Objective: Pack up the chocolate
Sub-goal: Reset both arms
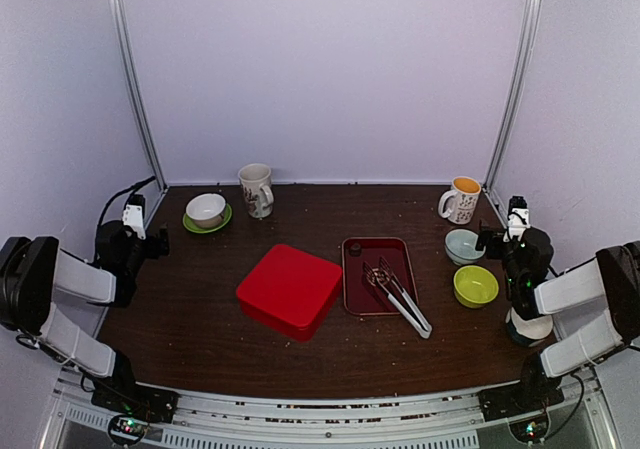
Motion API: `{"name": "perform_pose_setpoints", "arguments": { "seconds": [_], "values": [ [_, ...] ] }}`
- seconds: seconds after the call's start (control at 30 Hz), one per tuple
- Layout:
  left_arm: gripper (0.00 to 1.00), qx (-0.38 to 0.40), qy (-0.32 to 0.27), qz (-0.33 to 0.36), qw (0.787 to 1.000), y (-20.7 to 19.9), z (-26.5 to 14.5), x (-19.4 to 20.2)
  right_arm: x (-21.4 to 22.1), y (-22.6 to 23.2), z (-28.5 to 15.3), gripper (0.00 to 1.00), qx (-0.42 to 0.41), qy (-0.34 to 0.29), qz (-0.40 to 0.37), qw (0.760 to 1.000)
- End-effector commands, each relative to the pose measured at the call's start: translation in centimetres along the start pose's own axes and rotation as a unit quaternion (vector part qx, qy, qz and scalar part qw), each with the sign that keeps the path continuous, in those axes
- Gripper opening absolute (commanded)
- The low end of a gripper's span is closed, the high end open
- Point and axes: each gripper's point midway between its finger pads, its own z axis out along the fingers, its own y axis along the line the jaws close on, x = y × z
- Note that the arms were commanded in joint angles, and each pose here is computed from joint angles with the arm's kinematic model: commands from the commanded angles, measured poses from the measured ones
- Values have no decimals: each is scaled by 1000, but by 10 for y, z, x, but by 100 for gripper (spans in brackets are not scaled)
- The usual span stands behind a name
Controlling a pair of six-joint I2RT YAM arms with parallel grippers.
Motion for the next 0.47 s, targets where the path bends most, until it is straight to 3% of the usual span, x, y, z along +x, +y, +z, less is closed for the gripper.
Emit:
{"name": "perform_pose_setpoints", "arguments": {
  "seconds": [0.0,0.43],
  "values": [
    [98,-7,-28,-7,1000,5,-1,-12,-7,0,1,100,-2,-13,4,1000],
    [98,-7,-27,-7,1000,5,-1,-12,-6,0,0,100,-3,-13,4,1000]
  ]
}}
